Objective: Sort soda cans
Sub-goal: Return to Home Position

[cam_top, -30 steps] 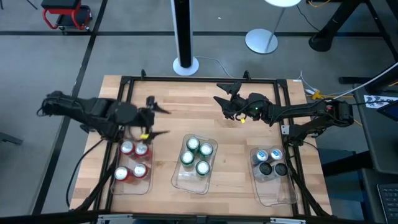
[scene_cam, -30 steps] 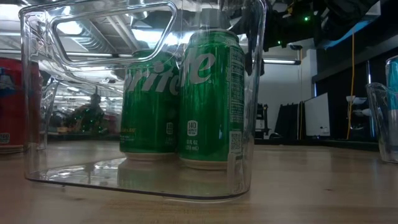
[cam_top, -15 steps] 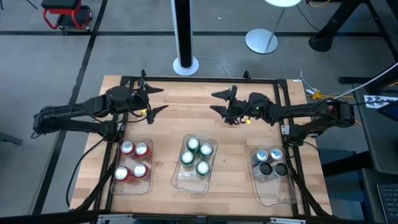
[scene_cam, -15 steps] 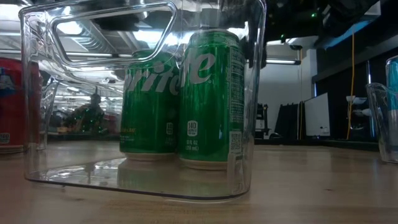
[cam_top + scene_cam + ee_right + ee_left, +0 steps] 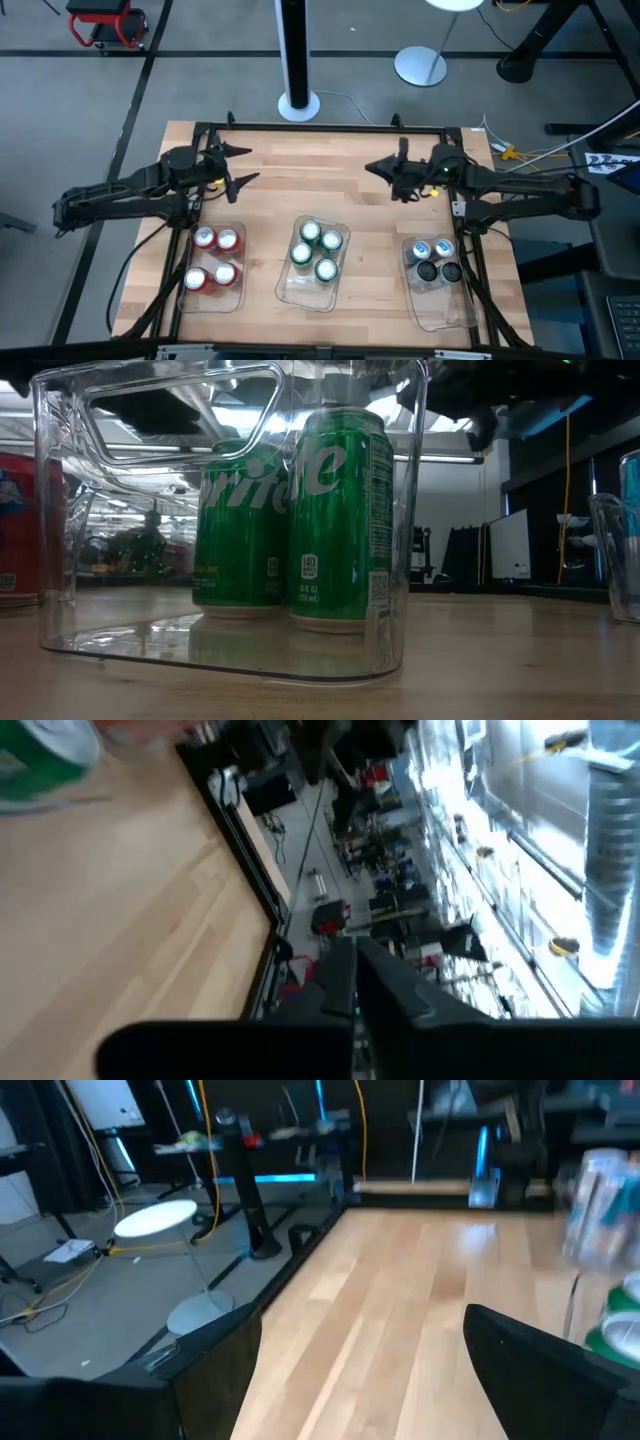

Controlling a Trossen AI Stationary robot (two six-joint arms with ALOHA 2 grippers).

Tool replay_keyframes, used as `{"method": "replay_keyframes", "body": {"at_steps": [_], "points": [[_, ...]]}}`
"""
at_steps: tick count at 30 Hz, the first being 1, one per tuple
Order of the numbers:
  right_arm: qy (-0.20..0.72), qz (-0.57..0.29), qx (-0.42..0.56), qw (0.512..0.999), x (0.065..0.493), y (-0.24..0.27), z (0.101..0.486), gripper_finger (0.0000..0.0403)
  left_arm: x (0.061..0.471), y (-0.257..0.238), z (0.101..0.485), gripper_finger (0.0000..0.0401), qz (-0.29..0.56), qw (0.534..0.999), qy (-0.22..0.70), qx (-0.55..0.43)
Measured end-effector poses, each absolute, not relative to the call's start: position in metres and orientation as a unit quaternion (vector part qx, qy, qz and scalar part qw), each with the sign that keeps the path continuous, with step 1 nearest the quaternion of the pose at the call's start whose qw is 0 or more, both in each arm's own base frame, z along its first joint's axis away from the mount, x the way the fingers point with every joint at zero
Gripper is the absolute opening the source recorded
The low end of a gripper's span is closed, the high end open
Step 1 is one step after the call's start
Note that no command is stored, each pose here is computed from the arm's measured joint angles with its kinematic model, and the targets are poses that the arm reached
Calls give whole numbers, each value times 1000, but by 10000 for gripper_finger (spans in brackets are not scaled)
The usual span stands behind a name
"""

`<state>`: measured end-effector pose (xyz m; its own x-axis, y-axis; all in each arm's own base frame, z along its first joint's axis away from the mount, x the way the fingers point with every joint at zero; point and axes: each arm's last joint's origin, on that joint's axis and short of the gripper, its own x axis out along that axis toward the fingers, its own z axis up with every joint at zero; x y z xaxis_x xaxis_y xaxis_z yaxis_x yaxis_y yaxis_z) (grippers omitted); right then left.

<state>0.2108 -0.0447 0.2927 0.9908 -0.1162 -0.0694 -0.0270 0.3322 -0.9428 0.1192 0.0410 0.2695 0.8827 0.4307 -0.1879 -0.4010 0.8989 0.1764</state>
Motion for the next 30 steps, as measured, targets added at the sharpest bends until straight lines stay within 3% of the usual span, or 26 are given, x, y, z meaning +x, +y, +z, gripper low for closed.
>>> {"method": "replay_keyframes", "body": {"at_steps": [10,19,30], "points": [[-22,-52,-584,810,162,-32,253,36,105,36,258,335,216,973,67,50],[-18,-40,-566,823,146,-28,224,37,104,36,251,335,222,972,70,-42],[-38,-58,-553,831,129,-24,210,37,105,36,246,324,214,972,90,-30]]}}
